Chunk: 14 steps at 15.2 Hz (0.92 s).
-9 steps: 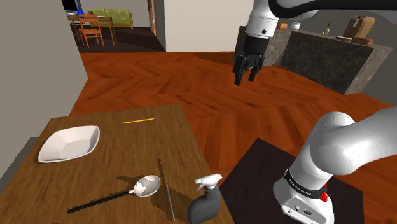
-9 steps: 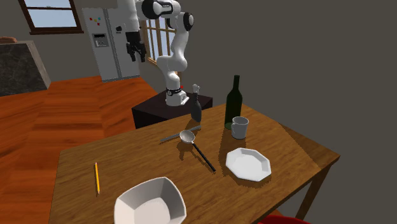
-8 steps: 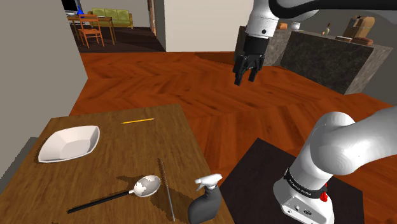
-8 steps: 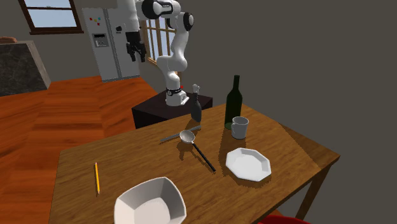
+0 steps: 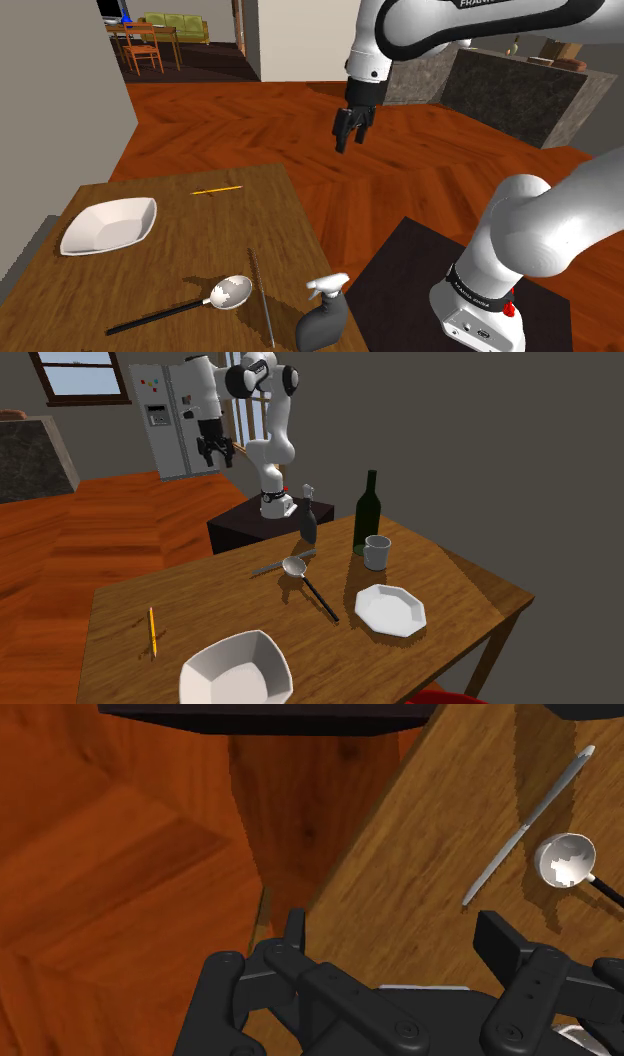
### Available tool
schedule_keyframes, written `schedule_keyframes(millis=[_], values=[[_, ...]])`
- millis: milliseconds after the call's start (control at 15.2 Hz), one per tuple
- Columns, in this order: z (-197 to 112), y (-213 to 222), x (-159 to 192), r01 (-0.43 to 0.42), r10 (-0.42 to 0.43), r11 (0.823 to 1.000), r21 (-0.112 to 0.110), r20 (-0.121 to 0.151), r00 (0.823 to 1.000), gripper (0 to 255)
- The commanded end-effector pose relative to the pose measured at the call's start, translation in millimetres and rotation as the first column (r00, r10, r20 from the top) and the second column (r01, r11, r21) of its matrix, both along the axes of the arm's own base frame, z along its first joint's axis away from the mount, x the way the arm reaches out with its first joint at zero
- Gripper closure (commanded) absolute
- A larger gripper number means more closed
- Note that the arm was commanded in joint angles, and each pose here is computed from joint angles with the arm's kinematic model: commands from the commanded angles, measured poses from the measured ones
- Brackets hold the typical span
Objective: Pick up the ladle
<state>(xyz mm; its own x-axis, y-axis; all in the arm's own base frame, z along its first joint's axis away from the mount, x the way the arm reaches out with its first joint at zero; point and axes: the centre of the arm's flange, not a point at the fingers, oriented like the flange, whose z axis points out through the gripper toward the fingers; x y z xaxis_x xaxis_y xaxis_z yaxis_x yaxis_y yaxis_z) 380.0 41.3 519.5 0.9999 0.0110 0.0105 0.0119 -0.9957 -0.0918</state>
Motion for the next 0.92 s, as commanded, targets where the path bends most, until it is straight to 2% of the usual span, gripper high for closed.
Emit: schedule_keyframes(millis=[0, 396, 858], values=[[-14.7, 14.8, 16.1, -0.050, 0.050, 0.999, 0.003, 0.006, 0.999, 0], [-55.6, 68.6, 55.8, -0.195, 0.195, 0.981, 0.009, 0.019, 0.981, 0], [-102.2, 138.3, 92.2, -0.359, 0.358, 0.933, 0.014, 0.036, 0.933, 0]])
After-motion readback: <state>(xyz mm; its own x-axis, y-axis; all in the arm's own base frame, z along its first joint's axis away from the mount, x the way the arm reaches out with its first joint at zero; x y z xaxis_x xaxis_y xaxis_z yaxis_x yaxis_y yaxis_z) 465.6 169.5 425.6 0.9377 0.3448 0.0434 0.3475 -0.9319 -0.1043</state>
